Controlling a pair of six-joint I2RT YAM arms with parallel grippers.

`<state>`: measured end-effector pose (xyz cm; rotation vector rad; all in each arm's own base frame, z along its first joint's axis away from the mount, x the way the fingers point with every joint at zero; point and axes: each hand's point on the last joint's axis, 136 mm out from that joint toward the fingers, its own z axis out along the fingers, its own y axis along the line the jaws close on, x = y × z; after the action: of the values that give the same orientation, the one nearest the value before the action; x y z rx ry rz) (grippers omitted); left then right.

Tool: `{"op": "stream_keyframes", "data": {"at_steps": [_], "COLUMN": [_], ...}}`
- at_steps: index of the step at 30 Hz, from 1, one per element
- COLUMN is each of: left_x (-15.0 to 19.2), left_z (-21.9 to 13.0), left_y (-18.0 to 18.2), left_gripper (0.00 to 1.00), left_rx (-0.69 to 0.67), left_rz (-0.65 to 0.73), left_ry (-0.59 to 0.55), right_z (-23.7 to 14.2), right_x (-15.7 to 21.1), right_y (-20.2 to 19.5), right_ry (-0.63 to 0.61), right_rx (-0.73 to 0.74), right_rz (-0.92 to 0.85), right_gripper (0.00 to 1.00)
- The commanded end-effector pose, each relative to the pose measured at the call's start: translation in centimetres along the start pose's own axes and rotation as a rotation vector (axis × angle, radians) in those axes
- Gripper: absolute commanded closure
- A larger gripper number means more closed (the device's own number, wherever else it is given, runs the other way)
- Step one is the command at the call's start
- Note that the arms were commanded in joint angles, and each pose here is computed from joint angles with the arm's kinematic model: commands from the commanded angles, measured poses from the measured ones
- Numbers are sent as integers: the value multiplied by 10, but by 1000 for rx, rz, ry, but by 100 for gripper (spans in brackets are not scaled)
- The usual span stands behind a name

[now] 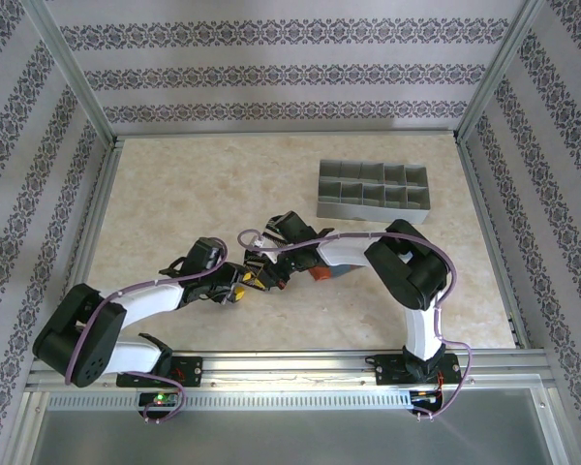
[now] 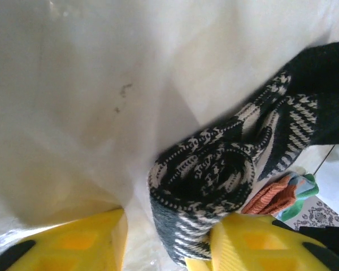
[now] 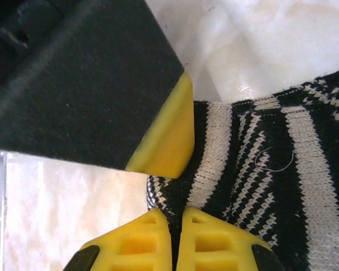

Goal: Roll the socks

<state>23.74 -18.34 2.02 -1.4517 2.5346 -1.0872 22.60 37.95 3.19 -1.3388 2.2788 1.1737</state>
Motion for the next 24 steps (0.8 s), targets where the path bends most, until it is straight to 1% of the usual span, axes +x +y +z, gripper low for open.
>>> {"op": "stream_keyframes", "data": {"at_steps": [1,3,4,6,7,9,10,11,12,14,15,17,21,24], "left_x": [-7,-7,-7,-7,-7,-6,-5,-4,-3,-2,-1,0,0,-1], "left_z": [16,18,17,11,7,-2,-6,-10,-13,-18,-19,-21,-23,-22], "left_y": [-11,7,17,34,40,53,56,60,63,68,70,72,74,75], "left_gripper": [73,92,100,100,100,100,100,100,100,100,100,100,100,100], "left_rx": [45,-28,-66,-133,-158,-206,-218,-230,-241,-251,-253,-260,-267,-271], "left_rz": [34,5,-7,-27,-35,-53,-58,-67,-73,-91,-100,-114,-127,-135], "left_ry": [-27,-22,-22,-33,-38,-50,-53,-55,-55,-54,-51,-44,-37,-31], "right_z": [17,17,16,11,7,-5,-12,-20,-27,-38,-40,-39,-18,-4], "right_x": [73,71,70,62,56,42,35,28,23,18,18,17,18,10], "right_y": [-3,-4,-5,-3,-2,6,9,14,20,24,26,35,54,54], "right_ry": [217,216,213,189,169,94,53,8,-25,-25,-10,2,45,63], "right_rx": [-17,-7,5,34,58,145,223,310,397,572,628,692,725,768], "right_rz": [199,183,167,107,62,-99,-193,-313,-430,-585,-637,-732,-892,-953], "right_gripper": [100,100,100,100,95,73,62,55,51,49,48,48,48,48]}}
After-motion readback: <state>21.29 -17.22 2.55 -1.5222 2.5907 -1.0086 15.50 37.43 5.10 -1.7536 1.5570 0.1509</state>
